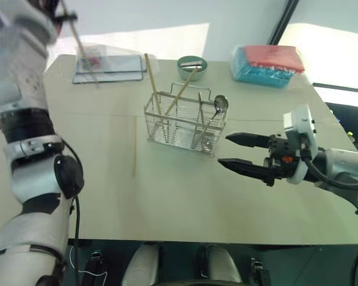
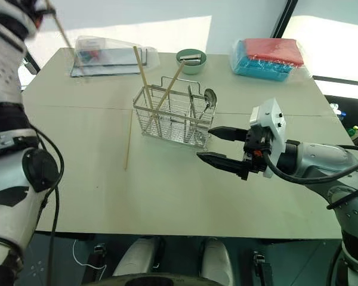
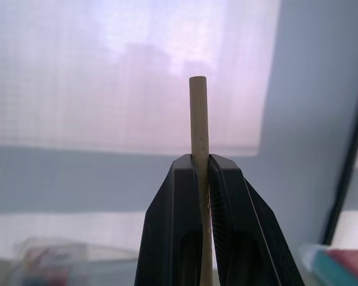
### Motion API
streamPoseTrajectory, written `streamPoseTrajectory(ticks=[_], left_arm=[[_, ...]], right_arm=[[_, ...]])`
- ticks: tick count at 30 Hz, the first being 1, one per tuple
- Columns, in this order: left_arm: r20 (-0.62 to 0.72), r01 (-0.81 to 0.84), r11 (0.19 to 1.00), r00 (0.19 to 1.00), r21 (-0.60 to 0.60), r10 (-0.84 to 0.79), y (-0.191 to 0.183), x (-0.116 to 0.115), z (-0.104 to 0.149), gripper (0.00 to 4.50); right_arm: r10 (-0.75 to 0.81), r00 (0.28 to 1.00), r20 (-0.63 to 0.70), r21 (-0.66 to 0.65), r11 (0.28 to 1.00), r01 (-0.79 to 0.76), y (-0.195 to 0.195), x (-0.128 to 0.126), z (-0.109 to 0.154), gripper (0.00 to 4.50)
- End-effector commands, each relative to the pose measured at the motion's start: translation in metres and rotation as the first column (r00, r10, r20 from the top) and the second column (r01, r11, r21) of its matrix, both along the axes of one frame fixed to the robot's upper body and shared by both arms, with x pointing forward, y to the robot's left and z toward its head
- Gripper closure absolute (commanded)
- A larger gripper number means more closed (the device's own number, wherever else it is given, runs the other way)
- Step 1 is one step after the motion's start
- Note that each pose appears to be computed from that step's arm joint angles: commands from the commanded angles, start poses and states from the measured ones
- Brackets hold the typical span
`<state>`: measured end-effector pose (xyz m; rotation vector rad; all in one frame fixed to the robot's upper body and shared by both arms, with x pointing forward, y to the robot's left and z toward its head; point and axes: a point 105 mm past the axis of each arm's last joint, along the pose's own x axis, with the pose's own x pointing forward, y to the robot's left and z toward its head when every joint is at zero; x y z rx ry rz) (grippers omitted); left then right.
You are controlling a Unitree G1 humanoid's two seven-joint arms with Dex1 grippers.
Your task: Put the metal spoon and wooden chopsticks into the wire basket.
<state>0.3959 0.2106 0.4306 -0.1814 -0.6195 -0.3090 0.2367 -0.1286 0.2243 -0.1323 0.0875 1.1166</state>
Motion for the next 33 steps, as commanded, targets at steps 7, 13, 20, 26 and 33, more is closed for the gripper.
streamPoseTrajectory(ticks=[7, 13, 20, 26, 33], left_arm=[[0.049, 0.283, 0.926, 0.952, 0.249, -0.303, -0.103, -0.015, -0.012, 4.49], [-0.01, 0.341, 0.907, 0.937, 0.248, -0.349, -0.123, -0.008, -0.043, 4.49], [-0.093, 0.365, 0.901, 0.931, 0.234, -0.353, -0.131, 0.0, -0.087, 4.49], [-0.129, 0.388, 0.891, 0.921, 0.235, -0.367, -0.136, -0.006, -0.108, 1.78], [-0.105, 0.348, 0.911, 0.937, 0.22, -0.332, -0.121, -0.013, -0.086, 0.13]], right_arm=[[-0.018, 0.999, 0.047, 0.017, 1.0, 0.017, 0.006, -0.009, 0.006, 1.01], [-0.047, 0.998, 0.049, 0.033, 0.998, 0.046, 0.006, -0.012, 0.006, 1.01], [-0.087, 0.995, 0.057, 0.04, 0.996, 0.085, 0.005, -0.01, 0.006, 1.01], [-0.117, 0.991, 0.063, 0.049, 0.992, 0.114, 0.001, -0.004, 0.01, 1.01], [-0.119, 0.991, 0.061, 0.052, 0.992, 0.116, 0.0, 0.002, 0.01, 1.01]])
